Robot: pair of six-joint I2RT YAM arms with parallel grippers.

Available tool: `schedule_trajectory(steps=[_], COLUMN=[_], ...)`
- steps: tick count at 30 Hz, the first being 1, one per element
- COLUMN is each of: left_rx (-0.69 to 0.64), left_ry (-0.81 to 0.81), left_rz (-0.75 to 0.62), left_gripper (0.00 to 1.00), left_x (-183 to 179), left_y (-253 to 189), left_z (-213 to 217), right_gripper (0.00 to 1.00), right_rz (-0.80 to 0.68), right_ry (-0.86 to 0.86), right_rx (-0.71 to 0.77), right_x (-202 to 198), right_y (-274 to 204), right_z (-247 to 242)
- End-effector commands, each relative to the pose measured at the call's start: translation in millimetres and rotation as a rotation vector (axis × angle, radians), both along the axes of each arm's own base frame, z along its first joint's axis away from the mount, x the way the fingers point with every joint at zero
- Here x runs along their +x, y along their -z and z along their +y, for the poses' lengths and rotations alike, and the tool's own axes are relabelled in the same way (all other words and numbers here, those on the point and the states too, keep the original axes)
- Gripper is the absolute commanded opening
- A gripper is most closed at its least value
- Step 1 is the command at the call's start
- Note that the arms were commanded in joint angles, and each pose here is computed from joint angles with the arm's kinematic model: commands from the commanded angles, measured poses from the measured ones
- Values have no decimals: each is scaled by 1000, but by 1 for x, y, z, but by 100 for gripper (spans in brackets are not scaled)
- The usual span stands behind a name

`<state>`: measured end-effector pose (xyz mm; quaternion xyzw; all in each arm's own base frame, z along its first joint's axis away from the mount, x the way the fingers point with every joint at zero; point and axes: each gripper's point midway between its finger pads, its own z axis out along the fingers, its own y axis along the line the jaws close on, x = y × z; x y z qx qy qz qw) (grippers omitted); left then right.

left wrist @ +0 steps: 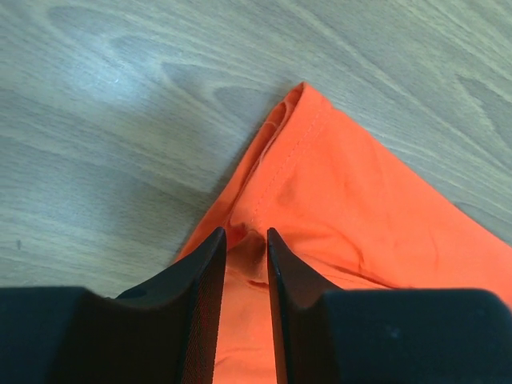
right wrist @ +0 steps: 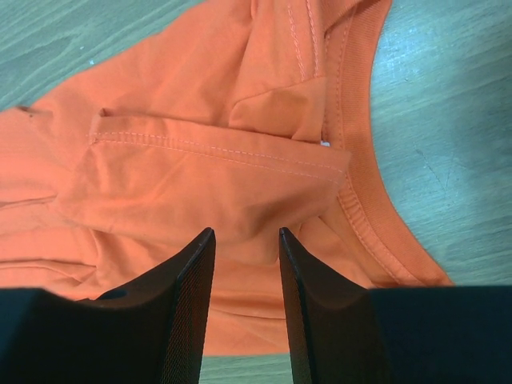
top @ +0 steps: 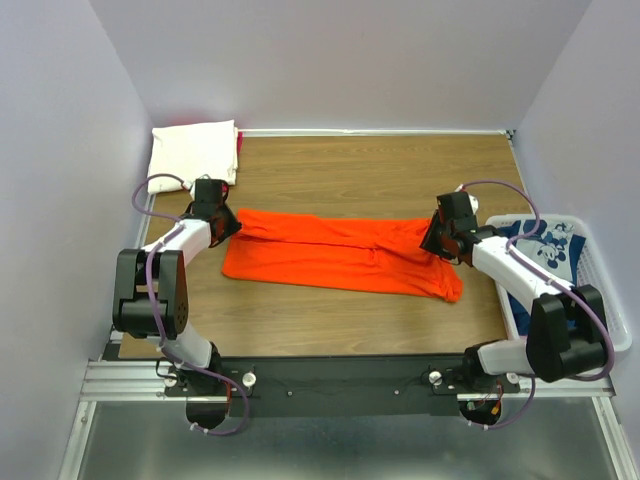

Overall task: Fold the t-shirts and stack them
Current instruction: Fold the tshirt

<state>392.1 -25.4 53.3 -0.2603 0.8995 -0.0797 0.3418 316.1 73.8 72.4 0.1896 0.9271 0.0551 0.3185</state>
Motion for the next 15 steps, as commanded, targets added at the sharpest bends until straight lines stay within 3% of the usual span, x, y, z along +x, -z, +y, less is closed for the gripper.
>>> schedule_trajectory(steps=[1,15], left_rx=[37,45], left_ry=[-38,113], left_rz=[-48,-121], left_gripper=[35,35], left_x=[4,22], left_y=[-22,-52], left_z=[12,-25], right_gripper=[45,45], right_rz=[-38,-30], right_ry=[-36,-146], right_rx=[-3,-42], right_x=[16,76], right_y=[-12,-8], right_z=[6,46])
